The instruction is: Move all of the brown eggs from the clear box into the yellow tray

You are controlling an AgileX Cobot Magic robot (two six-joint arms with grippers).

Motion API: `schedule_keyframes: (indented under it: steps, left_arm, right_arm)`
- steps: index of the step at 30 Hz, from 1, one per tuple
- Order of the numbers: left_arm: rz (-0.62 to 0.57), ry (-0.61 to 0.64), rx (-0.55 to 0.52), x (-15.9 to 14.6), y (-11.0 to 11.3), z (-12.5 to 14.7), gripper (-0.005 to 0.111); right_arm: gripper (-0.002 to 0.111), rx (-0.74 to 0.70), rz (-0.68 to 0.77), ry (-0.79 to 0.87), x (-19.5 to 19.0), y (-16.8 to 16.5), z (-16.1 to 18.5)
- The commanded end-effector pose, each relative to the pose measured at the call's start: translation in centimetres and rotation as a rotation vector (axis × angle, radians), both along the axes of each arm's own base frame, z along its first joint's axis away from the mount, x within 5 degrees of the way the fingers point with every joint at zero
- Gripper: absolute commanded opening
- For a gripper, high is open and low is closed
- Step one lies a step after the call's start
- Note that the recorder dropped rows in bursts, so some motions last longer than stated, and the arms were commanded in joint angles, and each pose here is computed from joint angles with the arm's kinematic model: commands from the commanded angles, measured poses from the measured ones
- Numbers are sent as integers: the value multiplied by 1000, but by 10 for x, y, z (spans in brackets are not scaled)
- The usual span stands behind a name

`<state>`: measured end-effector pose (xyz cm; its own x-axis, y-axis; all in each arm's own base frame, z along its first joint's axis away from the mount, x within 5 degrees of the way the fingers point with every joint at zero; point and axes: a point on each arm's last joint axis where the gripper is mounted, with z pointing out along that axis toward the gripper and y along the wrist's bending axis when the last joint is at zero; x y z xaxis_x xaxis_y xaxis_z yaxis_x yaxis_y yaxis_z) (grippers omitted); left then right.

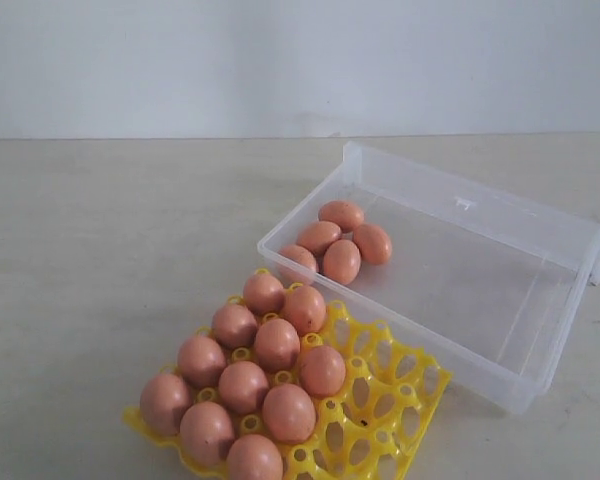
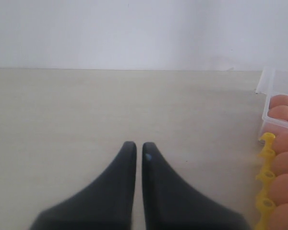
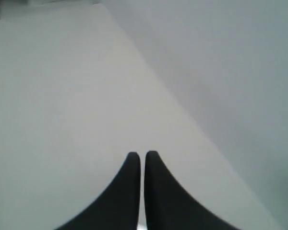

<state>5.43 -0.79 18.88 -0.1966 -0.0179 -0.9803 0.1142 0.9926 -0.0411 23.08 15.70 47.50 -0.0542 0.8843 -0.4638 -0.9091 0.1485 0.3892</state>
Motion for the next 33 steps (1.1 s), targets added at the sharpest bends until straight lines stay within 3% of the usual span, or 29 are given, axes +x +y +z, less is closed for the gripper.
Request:
schedule_keyframes:
  steps: [1,3,7,9,10,11,12,14,16,20,23,28,31,33]
  left_arm:
    - [-4,-6,2,0,0,-1,4]
    - [-4,-6,2,0,0,-1,4]
    - [-4,-6,2,0,0,-1,4]
    - [-4,-4,2,0,0,-1,4]
    - [-4,-4,2,0,0,-1,4]
    - [-4,-4,2,0,0,-1,4]
    - [-4,-4,2,0,0,-1,4]
    - [-4,-4,2,0,0,-1,4]
    - [-4,-4,2,0,0,-1,4]
    - [-4,-4,2,0,0,-1,4]
    - [-4,-4,2,0,0,-1,4]
    - [-4,-4,2,0,0,-1,4]
    - [-4,-4,2,0,0,-1,4]
    - [-4,-4,2,0,0,-1,4]
  right_arm:
    - [0,-210,353,72,32,7,-46]
    - [0,-296,445,216,53,7,-74]
    - [0,-555,481,372,84,1,-133]
    - [0,-784,519,429,91,-2,-172]
    - [0,-968,500,464,93,-3,-194]
    - [0,-1074,420,512,98,-7,-205]
    - [0,-1243,209,634,111,-16,-223]
    - [0,-1161,-135,907,134,-38,-232]
    - [0,-1151,-297,949,142,-49,-232]
    - [0,-1321,-407,943,156,-58,-268]
    - [0,-1678,-514,719,164,-65,-291]
    - [0,-1761,-732,739,168,-82,-284]
    - [0,-1746,-878,894,167,-98,-282]
    - [0,-1830,-896,998,161,-107,-286]
